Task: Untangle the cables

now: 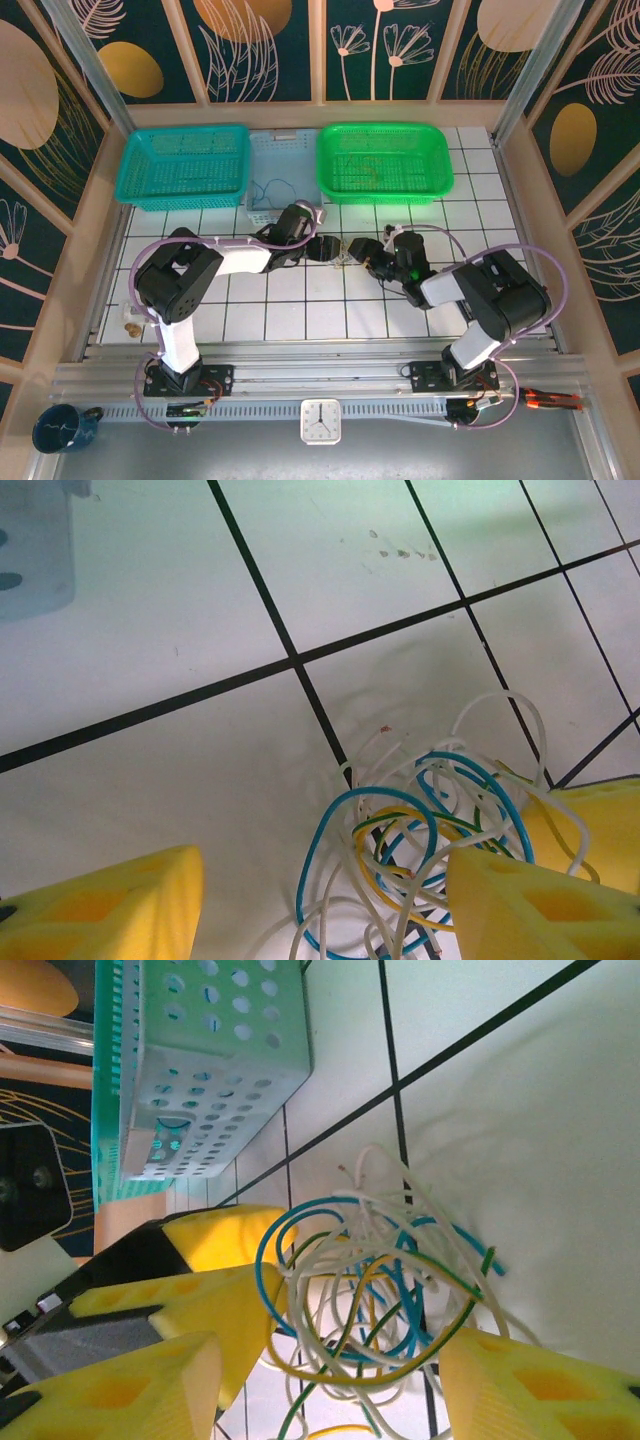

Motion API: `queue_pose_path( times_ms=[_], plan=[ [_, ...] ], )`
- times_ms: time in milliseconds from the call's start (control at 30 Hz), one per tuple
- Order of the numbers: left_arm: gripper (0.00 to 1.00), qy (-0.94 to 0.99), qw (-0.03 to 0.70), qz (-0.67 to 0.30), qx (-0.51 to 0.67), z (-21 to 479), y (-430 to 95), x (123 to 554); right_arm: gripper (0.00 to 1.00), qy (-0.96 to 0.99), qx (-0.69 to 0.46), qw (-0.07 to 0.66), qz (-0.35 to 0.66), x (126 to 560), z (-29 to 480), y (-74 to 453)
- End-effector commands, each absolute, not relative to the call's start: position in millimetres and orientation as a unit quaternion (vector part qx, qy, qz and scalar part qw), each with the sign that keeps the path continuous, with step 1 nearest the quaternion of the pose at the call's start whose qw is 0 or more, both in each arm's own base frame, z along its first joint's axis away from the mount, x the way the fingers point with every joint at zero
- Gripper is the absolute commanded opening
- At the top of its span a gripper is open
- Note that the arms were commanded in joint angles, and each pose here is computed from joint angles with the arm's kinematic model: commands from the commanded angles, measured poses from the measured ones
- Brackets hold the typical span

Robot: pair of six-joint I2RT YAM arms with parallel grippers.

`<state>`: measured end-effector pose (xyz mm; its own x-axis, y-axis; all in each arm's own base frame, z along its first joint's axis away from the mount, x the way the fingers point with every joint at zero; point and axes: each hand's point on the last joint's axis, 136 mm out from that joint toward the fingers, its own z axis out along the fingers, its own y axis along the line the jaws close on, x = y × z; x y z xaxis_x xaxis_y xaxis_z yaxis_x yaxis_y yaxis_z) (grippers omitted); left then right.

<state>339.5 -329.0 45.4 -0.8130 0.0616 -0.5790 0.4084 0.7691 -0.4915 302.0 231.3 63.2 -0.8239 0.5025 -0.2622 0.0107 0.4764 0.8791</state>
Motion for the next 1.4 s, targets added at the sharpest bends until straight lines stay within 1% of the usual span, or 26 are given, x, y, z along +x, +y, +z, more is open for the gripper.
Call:
queue_pose_path(
  times_ms=[0, 133, 233, 333, 467, 633, 733, 833, 933, 1200, 1367],
  plan=[
    [0.63, 0.899, 0.269, -0.316, 0.136, 36, -328, 336, 0.56, 0.8, 0.165, 0.258, 0.516, 310, 71, 232],
    [0.61, 0.899, 0.267, -0.319, 0.137, 36, -328, 334, 0.51, 0.782, 0.18, 0.252, 0.54, 311, 70, 230],
    [0.6, 0.899, 0.267, -0.32, 0.138, 35, -328, 333, 0.44, 0.768, 0.19, 0.249, 0.559, 311, 70, 229],
    [0.59, 0.899, 0.266, -0.32, 0.138, 35, -328, 333, 0.4, 0.756, 0.196, 0.249, 0.573, 311, 71, 228],
    [0.59, 0.899, 0.267, -0.32, 0.137, 35, -327, 333, 0.32, 0.75, 0.199, 0.248, 0.58, 312, 72, 228],
    [0.58, 0.898, 0.268, -0.322, 0.137, 35, -328, 334, 0.14, 0.749, 0.197, 0.256, 0.579, 312, 75, 225],
    [0.58, 0.897, 0.268, -0.322, 0.137, 36, -328, 334, 0.06, 0.753, 0.193, 0.262, 0.572, 312, 77, 223],
    [0.58, 0.897, 0.269, -0.322, 0.137, 37, -328, 334, 0.0, 0.759, 0.187, 0.268, 0.563, 312, 80, 222],
    [0.59, 0.896, 0.273, -0.324, 0.136, 41, -329, 335, 0.0, 0.766, 0.179, 0.276, 0.553, 312, 84, 221],
    [0.67, 0.891, 0.296, -0.322, 0.124, 61, -322, 343, 0.0, 0.804, 0.135, 0.3, 0.495, 312, 92, 228],
    [0.71, 0.885, 0.314, -0.325, 0.111, 79, -314, 352, 0.0, 0.819, 0.108, 0.309, 0.471, 314, 97, 235]
  ],
)
